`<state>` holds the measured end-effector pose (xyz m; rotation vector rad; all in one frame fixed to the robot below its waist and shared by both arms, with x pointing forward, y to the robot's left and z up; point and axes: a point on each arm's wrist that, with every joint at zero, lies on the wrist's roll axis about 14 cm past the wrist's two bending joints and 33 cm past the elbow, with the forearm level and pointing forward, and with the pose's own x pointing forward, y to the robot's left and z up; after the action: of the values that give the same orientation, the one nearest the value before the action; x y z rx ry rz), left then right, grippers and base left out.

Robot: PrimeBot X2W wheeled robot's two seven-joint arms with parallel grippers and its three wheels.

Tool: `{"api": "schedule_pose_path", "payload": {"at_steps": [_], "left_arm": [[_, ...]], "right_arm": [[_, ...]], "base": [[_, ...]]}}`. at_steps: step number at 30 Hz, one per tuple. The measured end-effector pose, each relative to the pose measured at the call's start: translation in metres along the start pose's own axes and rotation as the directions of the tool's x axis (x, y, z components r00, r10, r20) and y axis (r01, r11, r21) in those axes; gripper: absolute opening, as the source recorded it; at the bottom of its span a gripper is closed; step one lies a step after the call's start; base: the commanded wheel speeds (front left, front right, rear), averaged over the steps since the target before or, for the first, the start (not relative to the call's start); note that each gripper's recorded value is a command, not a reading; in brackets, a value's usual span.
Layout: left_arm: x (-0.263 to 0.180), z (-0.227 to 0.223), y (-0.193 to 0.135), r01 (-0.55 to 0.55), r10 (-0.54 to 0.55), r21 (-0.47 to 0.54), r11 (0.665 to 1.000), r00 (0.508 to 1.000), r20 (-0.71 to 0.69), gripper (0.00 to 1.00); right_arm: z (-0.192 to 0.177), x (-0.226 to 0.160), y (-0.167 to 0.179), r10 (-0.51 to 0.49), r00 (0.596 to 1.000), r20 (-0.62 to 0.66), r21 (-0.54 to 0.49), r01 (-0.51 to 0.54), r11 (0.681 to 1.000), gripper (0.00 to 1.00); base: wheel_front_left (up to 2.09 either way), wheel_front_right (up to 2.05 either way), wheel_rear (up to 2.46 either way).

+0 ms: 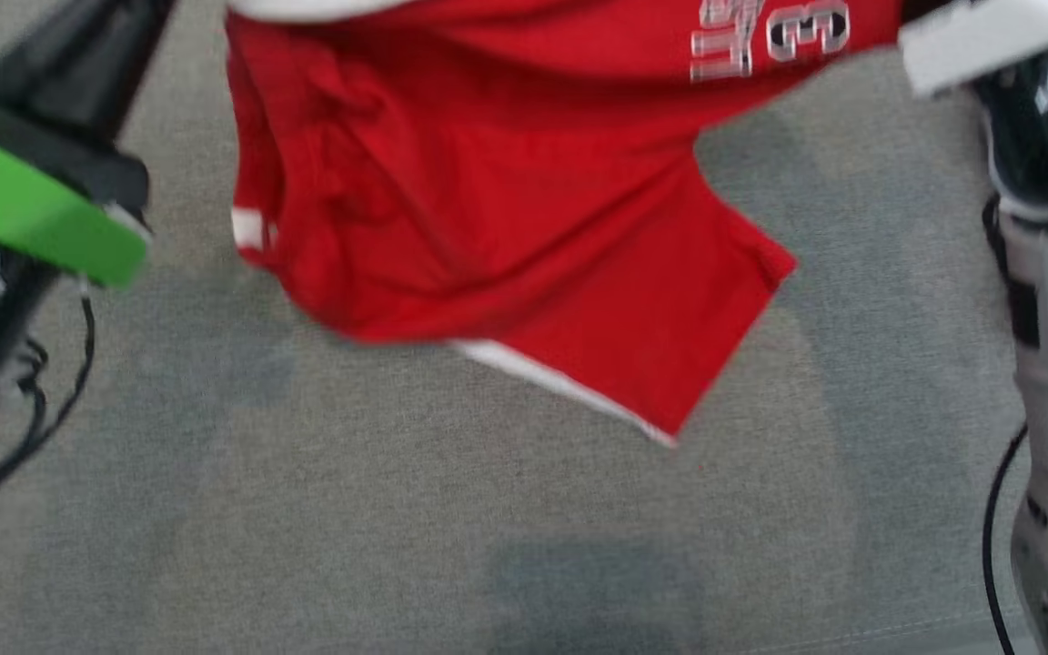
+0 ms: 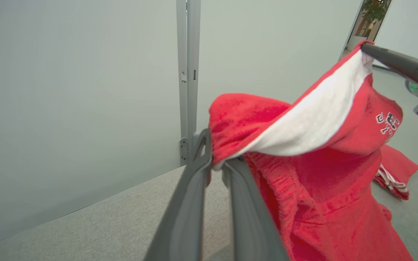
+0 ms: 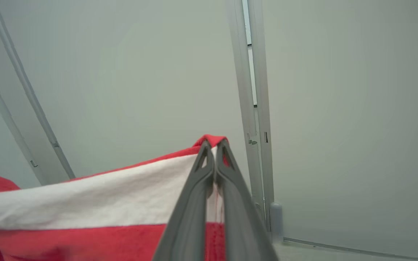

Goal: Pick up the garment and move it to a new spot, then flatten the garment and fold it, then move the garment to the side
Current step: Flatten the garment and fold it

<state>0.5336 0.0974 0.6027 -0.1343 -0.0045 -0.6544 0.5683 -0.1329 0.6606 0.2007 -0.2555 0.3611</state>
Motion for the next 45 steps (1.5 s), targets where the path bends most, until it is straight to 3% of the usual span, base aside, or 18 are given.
{"api": "schedule_pose_path", "payload": {"at_steps": [5, 9, 12, 15, 18, 22, 28, 32, 38, 42, 45], "left_arm": [[0.058, 0.026, 0.054, -0.070, 0.069, 0.035, 0.997, 0.997, 0.029, 0.00], [0.090, 0.035, 0.085, -0.112, 0.108, 0.075, 0.991, 0.993, 0.057, 0.00], [0.101, 0.011, 0.101, -0.123, 0.122, 0.095, 0.988, 0.992, 0.012, 0.00], [0.101, -0.047, 0.108, -0.110, 0.118, 0.087, 0.990, 0.988, -0.095, 0.00], [0.085, -0.117, 0.096, -0.058, 0.072, 0.069, 0.996, 0.973, -0.220, 0.00], [0.043, -0.195, 0.054, 0.040, -0.037, 0.002, 0.999, 0.933, -0.358, 0.00], [-0.028, -0.240, -0.013, 0.138, -0.177, -0.120, 0.983, 0.884, -0.432, 0.00], [-0.074, -0.248, -0.044, 0.082, -0.170, -0.207, 0.975, 0.873, -0.457, 0.00], [-0.158, -0.251, -0.098, -0.125, -0.068, -0.311, 0.942, 0.837, -0.542, 0.00], [-0.197, -0.233, -0.114, -0.271, 0.045, -0.325, 0.906, 0.825, -0.563, 0.00], [-0.212, -0.214, -0.136, -0.300, 0.058, -0.373, 0.878, 0.840, -0.539, 0.00]], "right_arm": [[0.029, 0.078, -0.013, -0.034, 0.988, 0.151, -0.013, 0.036, 0.999, 0.00], [0.043, 0.115, -0.019, -0.055, 0.959, 0.277, -0.002, 0.058, 0.998, 0.00], [0.020, 0.129, -0.026, -0.070, 0.960, 0.271, 0.035, 0.063, 0.997, 0.00], [-0.043, 0.124, -0.031, -0.078, 0.983, 0.169, 0.081, 0.065, 0.995, 0.00], [-0.105, 0.095, -0.039, -0.111, 0.992, 0.060, 0.124, 0.103, 0.987, 0.00], [-0.160, 0.037, -0.047, -0.161, 0.985, -0.059, 0.165, 0.168, 0.972, 0.00], [-0.207, -0.080, -0.040, -0.132, 0.953, -0.272, 0.088, 0.161, 0.983, 0.00], [-0.209, -0.153, -0.032, -0.146, 0.919, -0.366, 0.061, 0.180, 0.982, 0.00], [-0.188, -0.246, 0.000, -0.157, 0.880, -0.448, 0.079, 0.215, 0.973, 0.00], [-0.166, -0.287, 0.022, -0.155, 0.871, -0.466, 0.098, 0.225, 0.969, 0.00], [-0.143, -0.303, 0.026, -0.187, 0.876, -0.444, 0.095, 0.254, 0.963, 0.00]], "base": [[0.00, 0.00, 0.00], [0.00, 0.00, 0.00], [0.00, 0.00, 0.00], [0.00, 0.00, 0.00], [0.00, 0.00, 0.00], [0.00, 0.00, 0.00], [0.00, 0.00, 0.00], [0.00, 0.00, 0.00], [0.00, 0.00, 0.00], [0.00, 0.00, 0.00], [0.00, 0.00, 0.00]]}}
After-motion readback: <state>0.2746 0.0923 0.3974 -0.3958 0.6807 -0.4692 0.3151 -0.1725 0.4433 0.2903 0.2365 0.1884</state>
